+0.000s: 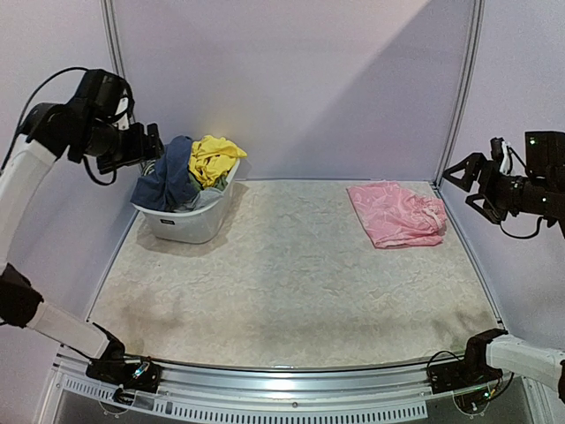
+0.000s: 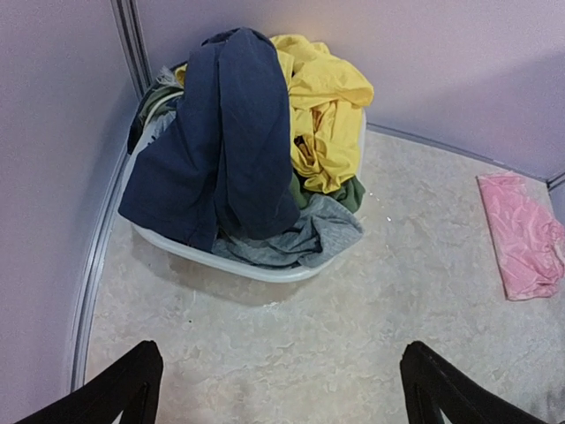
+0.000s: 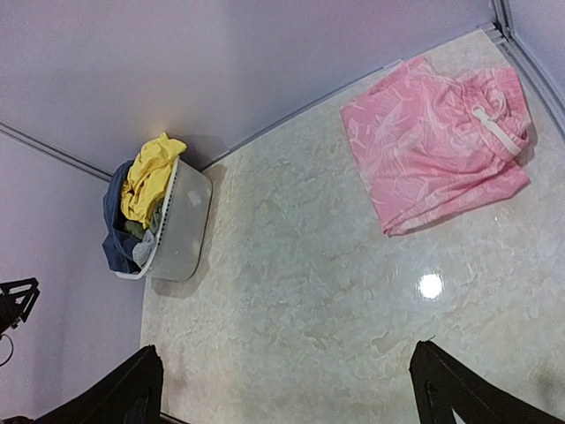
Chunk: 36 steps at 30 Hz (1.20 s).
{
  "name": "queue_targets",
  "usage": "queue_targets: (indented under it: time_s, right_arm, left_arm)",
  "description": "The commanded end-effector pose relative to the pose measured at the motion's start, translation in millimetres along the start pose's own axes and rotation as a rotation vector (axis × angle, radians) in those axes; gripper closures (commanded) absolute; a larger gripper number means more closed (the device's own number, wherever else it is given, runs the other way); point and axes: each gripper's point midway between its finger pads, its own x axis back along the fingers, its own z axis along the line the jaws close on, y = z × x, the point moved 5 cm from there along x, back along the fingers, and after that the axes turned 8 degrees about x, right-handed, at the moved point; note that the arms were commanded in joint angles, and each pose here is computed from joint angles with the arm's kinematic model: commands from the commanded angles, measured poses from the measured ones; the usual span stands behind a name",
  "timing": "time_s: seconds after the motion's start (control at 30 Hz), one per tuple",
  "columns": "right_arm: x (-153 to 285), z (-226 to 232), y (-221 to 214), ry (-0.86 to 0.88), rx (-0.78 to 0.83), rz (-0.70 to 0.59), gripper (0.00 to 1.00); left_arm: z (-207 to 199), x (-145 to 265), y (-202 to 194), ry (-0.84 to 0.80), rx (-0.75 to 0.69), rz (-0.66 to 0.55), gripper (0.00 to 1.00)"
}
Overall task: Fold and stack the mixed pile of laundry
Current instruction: Pick up the crumpled tank top and place it in the bin.
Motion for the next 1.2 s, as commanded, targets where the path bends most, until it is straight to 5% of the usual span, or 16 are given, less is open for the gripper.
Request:
queue_targets:
  time_s: [0.0,0.43,1.17]
  right_arm:
    - [12,-13,-25,-0.048,-0.108,0.041,0.01]
    - [47,-25,-52,-0.104,-0.160,0.031,0.02]
    - [27,-17,-35,-0.088,-0.148,0.060,0.02]
  left_arm:
    - [-4,-47,10,0.008,0.007,0.103,0.06]
    - [27,-165,49,-0.037,0.258,0.164,0.35]
    - [48,-272,76,-0.069,0.351,0.213,0.59]
